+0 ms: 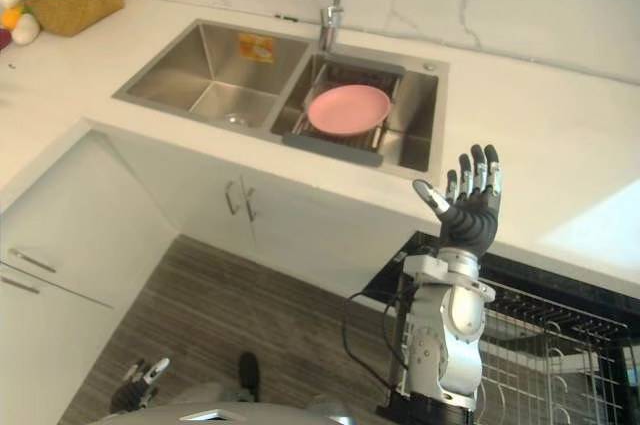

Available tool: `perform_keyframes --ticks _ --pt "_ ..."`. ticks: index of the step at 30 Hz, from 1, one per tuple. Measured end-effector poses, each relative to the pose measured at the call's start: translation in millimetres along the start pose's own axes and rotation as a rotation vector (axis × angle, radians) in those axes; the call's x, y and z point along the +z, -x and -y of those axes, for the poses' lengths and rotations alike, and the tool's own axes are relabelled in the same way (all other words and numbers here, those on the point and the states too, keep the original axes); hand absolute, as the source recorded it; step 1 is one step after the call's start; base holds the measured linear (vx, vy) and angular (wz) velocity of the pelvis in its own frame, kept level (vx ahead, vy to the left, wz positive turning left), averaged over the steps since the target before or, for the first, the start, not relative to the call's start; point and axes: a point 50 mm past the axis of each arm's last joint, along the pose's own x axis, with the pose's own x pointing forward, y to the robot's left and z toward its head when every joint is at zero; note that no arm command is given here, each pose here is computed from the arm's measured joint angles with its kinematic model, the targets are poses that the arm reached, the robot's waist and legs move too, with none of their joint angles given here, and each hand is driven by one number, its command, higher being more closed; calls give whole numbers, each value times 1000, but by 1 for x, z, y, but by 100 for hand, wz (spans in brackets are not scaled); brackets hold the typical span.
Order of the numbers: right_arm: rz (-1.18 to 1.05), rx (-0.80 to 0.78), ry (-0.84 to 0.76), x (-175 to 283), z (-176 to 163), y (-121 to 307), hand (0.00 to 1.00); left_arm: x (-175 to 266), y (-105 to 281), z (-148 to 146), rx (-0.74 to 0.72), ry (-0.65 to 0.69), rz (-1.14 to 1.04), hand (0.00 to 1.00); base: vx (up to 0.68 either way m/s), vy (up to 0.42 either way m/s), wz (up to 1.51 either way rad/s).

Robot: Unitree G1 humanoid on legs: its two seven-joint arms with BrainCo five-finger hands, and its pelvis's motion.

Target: Walk over to the sink, pick up the cup, carry it to the dishwasher, place the cup inside the dishwasher, then close the dishwasher door

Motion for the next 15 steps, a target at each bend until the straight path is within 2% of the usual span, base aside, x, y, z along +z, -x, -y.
perform_keyframes --ticks 3,4,10,15 --pt "17 -38 13 5 1 3 0 0 1 -1 -1 8 9 0 -1 -73 -8" --pt "24 -186 94 9 14 18 0 -13 9 10 -17 132 48 0 -10 -31 -3" --pt "22 -183 93 8 13 18 0 -14 9 12 -29 128 46 0 0 0 0" --pt "-1 -199 72 -4 18 13 0 -11 6 15 -139 70 14 0 -9 -22 -13"
